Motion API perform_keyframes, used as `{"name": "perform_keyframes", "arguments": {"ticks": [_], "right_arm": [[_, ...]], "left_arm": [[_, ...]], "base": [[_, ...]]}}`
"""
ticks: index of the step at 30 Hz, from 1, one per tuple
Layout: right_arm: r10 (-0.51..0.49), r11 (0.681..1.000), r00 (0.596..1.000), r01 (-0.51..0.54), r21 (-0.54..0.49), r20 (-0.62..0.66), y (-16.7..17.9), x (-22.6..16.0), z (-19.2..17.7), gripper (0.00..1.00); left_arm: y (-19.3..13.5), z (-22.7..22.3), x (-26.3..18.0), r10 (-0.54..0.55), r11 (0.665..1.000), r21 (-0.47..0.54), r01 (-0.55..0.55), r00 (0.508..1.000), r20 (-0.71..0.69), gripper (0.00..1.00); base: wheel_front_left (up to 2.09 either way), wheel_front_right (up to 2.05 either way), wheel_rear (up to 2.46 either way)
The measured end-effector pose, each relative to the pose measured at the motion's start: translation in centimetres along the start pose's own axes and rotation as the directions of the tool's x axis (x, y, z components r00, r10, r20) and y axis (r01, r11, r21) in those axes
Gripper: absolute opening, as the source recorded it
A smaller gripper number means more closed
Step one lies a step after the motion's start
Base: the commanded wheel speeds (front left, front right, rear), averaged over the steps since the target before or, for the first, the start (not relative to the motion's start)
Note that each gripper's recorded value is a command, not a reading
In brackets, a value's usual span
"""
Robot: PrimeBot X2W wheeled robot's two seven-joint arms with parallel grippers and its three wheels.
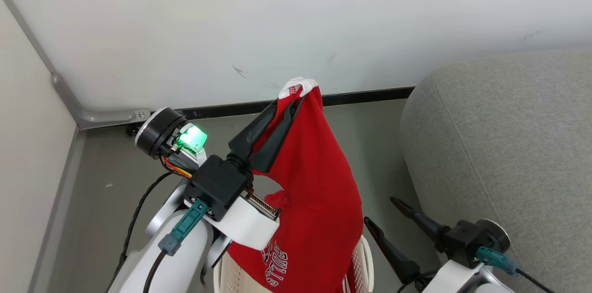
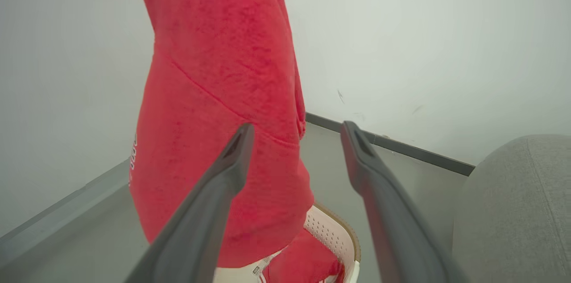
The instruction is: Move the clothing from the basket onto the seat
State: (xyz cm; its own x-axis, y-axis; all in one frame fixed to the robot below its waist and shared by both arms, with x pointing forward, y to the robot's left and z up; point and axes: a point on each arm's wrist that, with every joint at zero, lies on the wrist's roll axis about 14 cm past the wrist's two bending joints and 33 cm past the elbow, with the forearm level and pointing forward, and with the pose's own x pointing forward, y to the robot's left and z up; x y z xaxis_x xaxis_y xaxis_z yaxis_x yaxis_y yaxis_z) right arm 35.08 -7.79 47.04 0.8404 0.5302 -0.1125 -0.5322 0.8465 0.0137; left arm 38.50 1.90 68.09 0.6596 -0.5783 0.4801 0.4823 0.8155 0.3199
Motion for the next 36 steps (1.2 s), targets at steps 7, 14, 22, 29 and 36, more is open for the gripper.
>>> {"name": "perform_keyframes", "arguments": {"ticks": [7, 14, 22, 29, 36], "right_arm": [[0.065, 0.998, 0.998, -0.065, -0.015, -0.012, 0.8, 0.3, 0.7, 1.0], [0.172, 0.985, 0.984, -0.173, -0.016, -0.041, 3.1, 0.4, 0.7, 1.0], [0.199, 0.975, 0.977, -0.204, -0.084, -0.071, 2.0, 1.0, 1.4, 1.0], [0.262, 0.952, 0.962, -0.271, -0.144, -0.079, 3.1, 1.8, 2.4, 1.0], [0.319, 0.921, 0.941, -0.336, -0.198, -0.116, 4.2, 2.2, 2.1, 0.52]], "left_arm": [[-0.8, 0.6, 0.3, -0.027, 1.0, -0.015, 0.027, 0.999, 0.022, 0.0], [-1.9, 1.2, 0.5, -0.059, 0.998, -0.024, 0.06, 0.997, 0.045, 0.0], [-2.8, 2.3, 0.8, -0.096, 0.995, -0.028, 0.099, 0.992, 0.082, 0.0], [-3.4, 2.8, 1.1, -0.119, 0.992, -0.032, 0.123, 0.988, 0.101, 0.0], [-4.2, 2.5, 1.1, -0.138, 0.988, -0.062, 0.144, 0.986, 0.096, 0.0]], "base": [[0.0, 0.0, 0.0], [0.0, 0.0, 0.0], [0.0, 0.0, 0.0], [0.0, 0.0, 0.0], [0.0, 0.0, 0.0]]}}
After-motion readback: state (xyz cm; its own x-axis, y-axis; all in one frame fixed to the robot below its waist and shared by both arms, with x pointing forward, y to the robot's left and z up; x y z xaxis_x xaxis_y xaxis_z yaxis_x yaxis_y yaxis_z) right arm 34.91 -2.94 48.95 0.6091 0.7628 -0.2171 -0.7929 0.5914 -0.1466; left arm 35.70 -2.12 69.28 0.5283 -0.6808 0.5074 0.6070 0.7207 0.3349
